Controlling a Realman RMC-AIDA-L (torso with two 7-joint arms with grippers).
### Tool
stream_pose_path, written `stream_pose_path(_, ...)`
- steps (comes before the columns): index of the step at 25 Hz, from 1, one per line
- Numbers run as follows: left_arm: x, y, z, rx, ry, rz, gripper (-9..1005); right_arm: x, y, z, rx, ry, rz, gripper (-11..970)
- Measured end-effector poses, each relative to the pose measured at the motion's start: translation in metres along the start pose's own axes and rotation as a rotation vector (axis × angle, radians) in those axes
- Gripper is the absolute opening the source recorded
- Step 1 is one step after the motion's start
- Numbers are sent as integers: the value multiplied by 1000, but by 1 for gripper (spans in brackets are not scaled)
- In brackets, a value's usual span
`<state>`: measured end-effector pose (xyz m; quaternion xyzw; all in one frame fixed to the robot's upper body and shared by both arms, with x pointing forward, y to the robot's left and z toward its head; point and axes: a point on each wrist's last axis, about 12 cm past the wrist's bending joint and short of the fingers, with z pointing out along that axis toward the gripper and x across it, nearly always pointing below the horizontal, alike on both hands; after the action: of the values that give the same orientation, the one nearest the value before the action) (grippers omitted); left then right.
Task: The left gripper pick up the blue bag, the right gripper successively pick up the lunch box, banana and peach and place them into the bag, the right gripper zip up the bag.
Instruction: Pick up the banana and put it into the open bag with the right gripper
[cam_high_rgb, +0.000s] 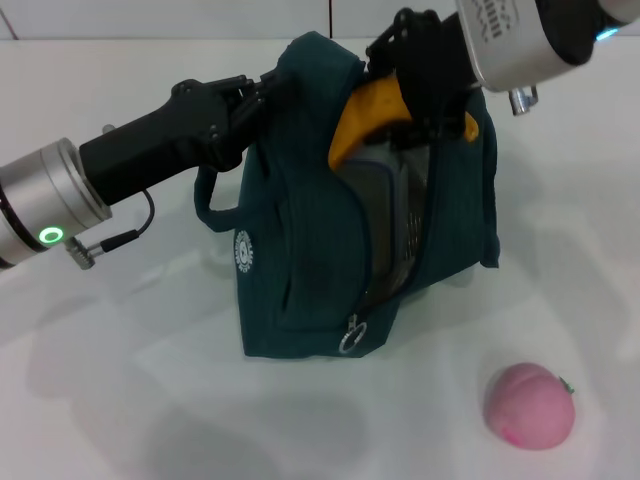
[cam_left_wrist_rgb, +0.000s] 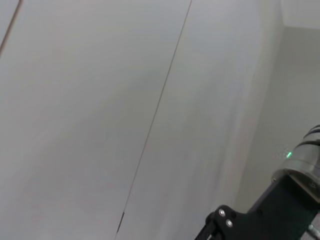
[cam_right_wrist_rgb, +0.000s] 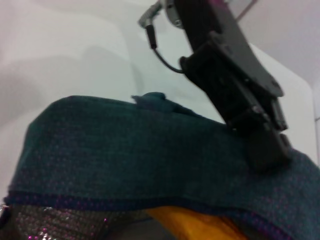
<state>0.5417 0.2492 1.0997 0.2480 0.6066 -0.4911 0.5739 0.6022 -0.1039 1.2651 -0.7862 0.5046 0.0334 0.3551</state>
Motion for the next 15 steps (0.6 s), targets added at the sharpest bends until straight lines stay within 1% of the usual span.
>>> stream_pose_path(6,0,2,-1,-15,3,3,45,-1,0,1,9,-23,22,491)
stream_pose_path(11,1,2,-3,-19,3,7,45,1,-1,-6,46,-92,60,644)
stream_pose_path(15,1,2,-3,-20,2,10,45,17,1,-21,107,-161,129,747)
